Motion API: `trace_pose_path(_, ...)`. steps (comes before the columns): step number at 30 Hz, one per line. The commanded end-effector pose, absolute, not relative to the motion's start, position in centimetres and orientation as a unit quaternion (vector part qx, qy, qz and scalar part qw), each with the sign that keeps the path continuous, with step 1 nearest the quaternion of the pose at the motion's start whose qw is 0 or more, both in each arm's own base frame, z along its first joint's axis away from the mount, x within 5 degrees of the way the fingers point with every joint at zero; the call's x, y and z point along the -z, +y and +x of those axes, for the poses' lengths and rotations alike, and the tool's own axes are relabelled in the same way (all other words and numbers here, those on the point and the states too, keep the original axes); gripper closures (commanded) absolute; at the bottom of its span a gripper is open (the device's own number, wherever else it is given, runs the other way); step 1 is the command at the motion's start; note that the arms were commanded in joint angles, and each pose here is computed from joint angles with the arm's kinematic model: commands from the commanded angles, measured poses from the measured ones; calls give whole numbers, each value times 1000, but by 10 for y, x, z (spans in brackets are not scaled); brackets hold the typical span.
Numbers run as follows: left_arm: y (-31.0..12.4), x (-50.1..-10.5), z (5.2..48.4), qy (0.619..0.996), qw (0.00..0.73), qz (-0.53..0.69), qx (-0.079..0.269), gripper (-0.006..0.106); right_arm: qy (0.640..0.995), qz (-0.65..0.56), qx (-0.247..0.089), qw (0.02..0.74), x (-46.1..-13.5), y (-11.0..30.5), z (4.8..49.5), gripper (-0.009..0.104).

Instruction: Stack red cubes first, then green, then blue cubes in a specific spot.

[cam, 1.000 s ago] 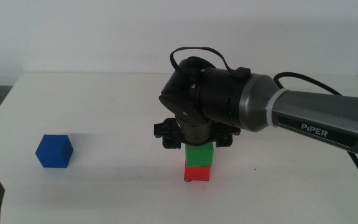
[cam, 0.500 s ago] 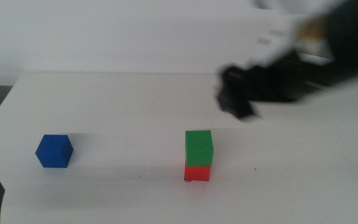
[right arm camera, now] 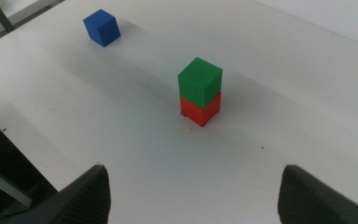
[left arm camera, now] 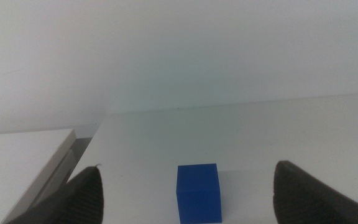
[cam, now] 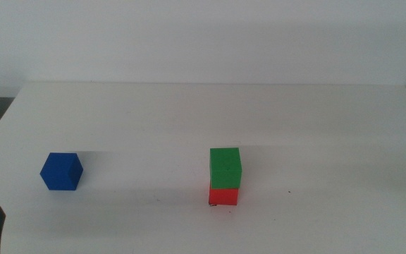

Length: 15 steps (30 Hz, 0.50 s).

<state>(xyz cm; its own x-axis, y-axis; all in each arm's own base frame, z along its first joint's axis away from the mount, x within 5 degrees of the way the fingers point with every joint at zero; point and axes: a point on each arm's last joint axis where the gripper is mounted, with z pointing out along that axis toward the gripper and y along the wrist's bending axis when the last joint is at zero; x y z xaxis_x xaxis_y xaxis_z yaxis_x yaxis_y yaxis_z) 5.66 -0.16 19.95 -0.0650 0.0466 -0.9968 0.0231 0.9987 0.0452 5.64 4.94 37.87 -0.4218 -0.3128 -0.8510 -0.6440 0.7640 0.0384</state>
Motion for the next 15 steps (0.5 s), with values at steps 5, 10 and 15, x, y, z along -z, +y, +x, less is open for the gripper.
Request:
trace_pose_path(5, -1, -201, 56, 724, 689, 22, -10, 7, 805, -307, -176, 477, -379, 48, 56, 18)
trace_pose_path(10, -1, -201, 56, 724, 689, 22, -10, 7, 800, -306, -179, 484, -381, 47, 55, 18)
trace_pose_path(15, -1, -201, 56, 724, 689, 22, -10, 7, 795, -304, -184, 492, -383, 47, 55, 18)
